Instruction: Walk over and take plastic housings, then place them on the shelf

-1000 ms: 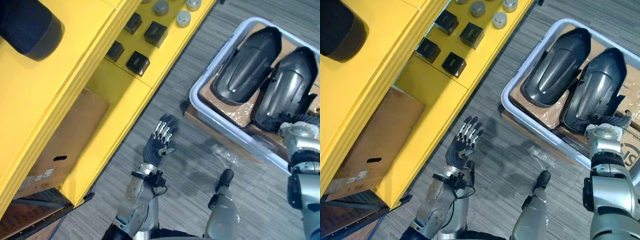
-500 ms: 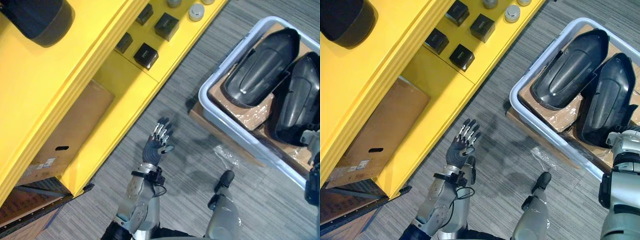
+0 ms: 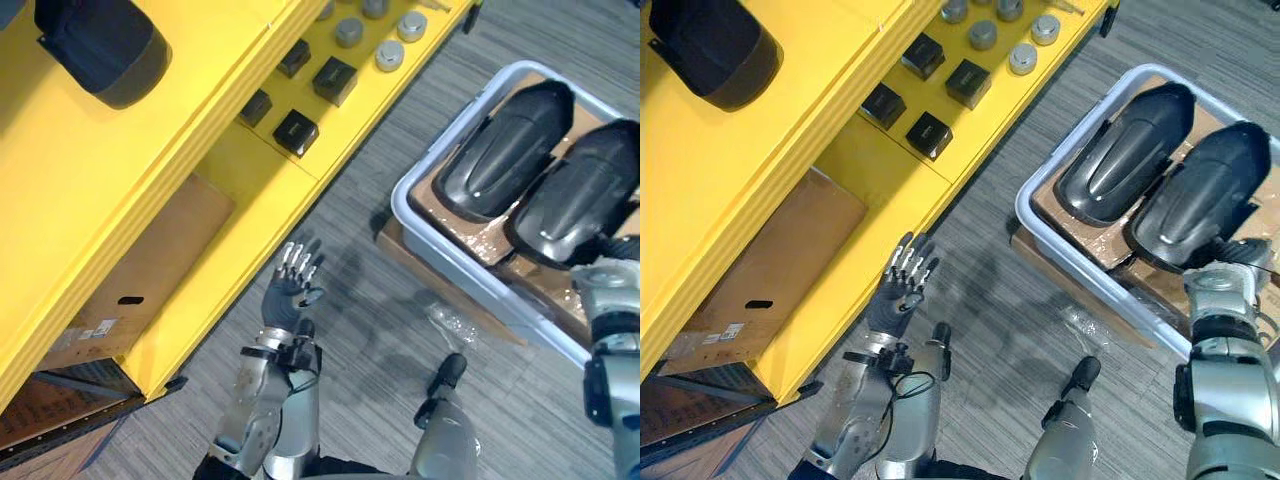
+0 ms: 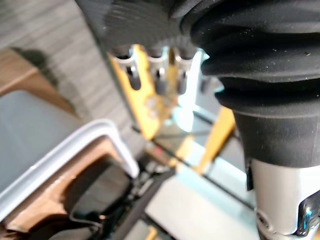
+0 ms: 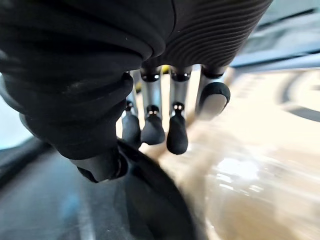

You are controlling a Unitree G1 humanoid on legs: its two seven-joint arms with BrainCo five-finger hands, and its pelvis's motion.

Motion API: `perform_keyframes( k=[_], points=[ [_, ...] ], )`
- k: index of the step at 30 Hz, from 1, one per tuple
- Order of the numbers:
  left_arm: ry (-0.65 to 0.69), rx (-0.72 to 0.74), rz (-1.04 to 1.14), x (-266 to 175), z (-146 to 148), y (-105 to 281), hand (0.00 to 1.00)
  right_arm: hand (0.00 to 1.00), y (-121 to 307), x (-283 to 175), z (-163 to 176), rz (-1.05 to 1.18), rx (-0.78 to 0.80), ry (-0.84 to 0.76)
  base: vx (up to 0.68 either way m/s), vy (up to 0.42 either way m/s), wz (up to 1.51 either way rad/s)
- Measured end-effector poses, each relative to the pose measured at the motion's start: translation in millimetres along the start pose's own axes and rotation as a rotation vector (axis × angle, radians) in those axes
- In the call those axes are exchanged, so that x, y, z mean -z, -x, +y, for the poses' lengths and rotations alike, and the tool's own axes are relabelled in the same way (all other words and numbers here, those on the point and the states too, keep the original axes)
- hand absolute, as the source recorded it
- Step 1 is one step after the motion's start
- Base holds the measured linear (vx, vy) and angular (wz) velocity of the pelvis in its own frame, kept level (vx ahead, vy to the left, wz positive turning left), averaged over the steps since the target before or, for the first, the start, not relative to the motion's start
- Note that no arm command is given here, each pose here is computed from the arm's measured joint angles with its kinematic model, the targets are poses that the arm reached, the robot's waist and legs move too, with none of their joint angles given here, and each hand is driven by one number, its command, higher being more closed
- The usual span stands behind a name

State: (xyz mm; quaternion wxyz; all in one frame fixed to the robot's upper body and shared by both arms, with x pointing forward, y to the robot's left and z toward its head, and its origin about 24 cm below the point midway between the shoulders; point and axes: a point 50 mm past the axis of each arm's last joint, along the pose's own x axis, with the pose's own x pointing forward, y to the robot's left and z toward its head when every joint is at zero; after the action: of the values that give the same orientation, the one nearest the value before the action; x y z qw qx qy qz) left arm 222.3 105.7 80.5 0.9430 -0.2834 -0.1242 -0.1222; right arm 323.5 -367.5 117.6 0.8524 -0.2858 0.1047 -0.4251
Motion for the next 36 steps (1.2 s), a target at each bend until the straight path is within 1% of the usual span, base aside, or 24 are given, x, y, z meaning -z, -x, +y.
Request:
perform_keyframes(
  k=[3, 5, 6, 8, 10, 12, 14, 17, 19, 22, 24, 25, 28, 31, 34, 36],
  points=[
    [-0.029, 0.018, -0.02, -10, 1, 2, 0.0, 1.0, 15, -12, 9, -0.141, -0.025, 0.015, 0.06, -0.06, -0.1],
    [-0.039, 0.024, -0.019, -13, 0, 1, 0.0, 1.0, 28, -22, 18, -0.217, -0.048, 0.001, 0.07, -0.037, -0.12],
    [-0.065, 0.032, -0.02, -15, 0, 1, 0.0, 1.0, 36, -27, 23, -0.254, -0.051, -0.015, 0.07, -0.033, -0.16],
    [-0.079, 0.068, -0.01, -18, -4, -2, 0.0, 1.0, 44, -34, 23, -0.307, -0.044, -0.015, 0.05, -0.019, -0.2],
    [-0.082, 0.134, 0.04, -15, -7, -6, 0.0, 1.0, 49, -35, 23, -0.343, -0.033, 0.001, 0.05, -0.007, -0.17],
    [-0.102, 0.197, 0.142, -5, -6, -12, 0.0, 1.0, 57, -30, 32, -0.351, -0.047, 0.027, 0.07, -0.006, -0.36],
    [-0.118, 0.217, 0.228, 8, -1, -20, 0.0, 1.0, 61, -31, 37, -0.371, -0.064, 0.051, 0.1, -0.005, -0.37],
    [-0.101, 0.2, 0.353, 26, 9, -32, 0.0, 1.0, 64, -34, 40, -0.412, -0.083, 0.089, 0.05, 0.011, -0.27],
    [-0.061, 0.174, 0.455, 42, 18, -39, 0.0, 1.0, 66, -37, 42, -0.444, -0.103, 0.112, 0.0, 0.019, -0.37],
    [-0.08, 0.132, 0.525, 53, 31, -50, 0.0, 1.0, 69, -42, 50, -0.474, -0.17, 0.132, -0.04, 0.009, -0.24],
    [-0.092, 0.133, 0.525, 52, 32, -57, 0.0, 1.0, 70, -46, 53, -0.481, -0.201, 0.138, -0.02, -0.002, -0.14],
    [-0.09, 0.133, 0.522, 52, 32, -60, 0.0, 0.0, 70, -47, 54, -0.481, -0.206, 0.141, -0.01, -0.005, -0.12],
    [-0.105, 0.164, 0.472, 44, 24, -73, 0.0, 0.0, 67, -57, 58, -0.483, -0.217, 0.122, -0.02, 0.0, -0.07],
    [-0.15, 0.194, 0.39, 33, 11, -89, 0.0, 0.0, 58, -60, 60, -0.381, -0.236, 0.033, 0.0, 0.0, 0.0],
    [-0.268, 0.216, 0.23, 12, -5, -108, 0.0, 0.0, 49, -51, 63, -0.209, -0.263, -0.133, -0.01, 0.035, 0.07],
    [-0.304, 0.255, 0.094, -12, -21, -119, 0.0, 0.0, 43, -62, 58, -0.178, -0.229, -0.249, -0.09, 0.038, 0.04]
  ],
)
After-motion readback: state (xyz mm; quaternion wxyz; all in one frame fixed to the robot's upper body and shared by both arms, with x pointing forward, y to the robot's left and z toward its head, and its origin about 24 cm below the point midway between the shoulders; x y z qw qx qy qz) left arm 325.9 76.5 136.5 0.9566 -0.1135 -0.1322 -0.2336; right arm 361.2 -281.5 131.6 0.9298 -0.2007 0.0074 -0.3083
